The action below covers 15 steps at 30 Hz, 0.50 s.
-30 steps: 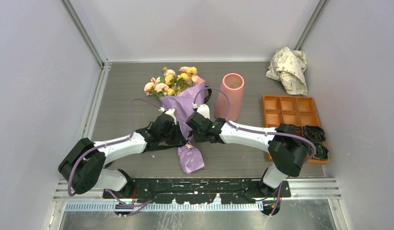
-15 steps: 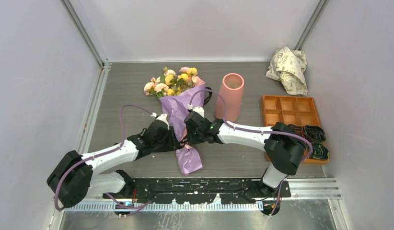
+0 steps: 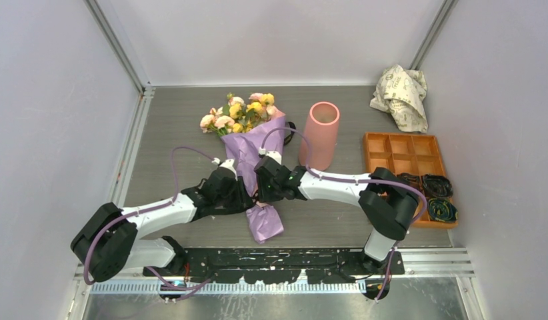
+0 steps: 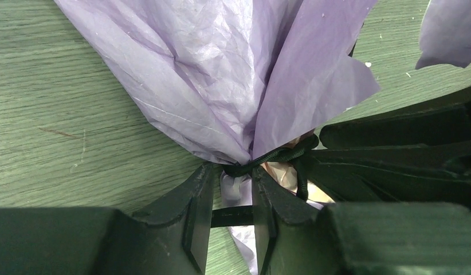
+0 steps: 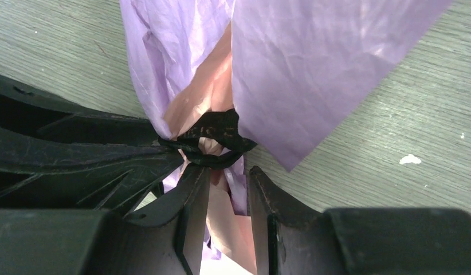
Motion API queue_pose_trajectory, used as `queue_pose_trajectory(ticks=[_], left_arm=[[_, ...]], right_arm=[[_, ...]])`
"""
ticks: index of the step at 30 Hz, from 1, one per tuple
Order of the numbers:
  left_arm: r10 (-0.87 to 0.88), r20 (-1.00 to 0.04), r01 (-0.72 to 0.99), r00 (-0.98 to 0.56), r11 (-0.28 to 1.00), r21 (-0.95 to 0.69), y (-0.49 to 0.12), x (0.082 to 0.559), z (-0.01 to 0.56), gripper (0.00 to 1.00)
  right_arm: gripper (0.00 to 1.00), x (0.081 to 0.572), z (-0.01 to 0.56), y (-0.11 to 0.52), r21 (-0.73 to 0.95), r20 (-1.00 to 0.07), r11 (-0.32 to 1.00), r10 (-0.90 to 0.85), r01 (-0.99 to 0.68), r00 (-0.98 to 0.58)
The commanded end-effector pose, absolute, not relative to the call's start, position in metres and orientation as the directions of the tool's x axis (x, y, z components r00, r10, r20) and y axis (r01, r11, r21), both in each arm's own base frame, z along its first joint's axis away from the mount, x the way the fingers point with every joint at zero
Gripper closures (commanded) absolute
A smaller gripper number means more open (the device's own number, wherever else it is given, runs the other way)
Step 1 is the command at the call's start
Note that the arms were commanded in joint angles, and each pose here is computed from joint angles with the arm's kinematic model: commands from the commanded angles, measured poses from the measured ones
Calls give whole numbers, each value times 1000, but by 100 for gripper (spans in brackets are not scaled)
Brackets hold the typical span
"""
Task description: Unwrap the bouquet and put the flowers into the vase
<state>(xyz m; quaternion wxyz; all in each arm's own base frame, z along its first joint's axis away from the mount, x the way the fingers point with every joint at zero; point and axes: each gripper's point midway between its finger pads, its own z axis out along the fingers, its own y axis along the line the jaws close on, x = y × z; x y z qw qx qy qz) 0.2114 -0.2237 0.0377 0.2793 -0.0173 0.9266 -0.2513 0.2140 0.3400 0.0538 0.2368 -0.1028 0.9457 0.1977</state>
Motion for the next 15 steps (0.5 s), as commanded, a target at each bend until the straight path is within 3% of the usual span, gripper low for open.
queue_pose_trajectory(ticks=[1,15], left_arm=[[-200,-551,130,-810,855,-501,-230,221,51,70],[-207,-563,116,-800,868,-483,-227,226,51,92]], right_arm=[[63,224,64,357,365,-514,884,-70,-292,-855],[67,247,74,372,314,-569,894,-90,-318,-817]])
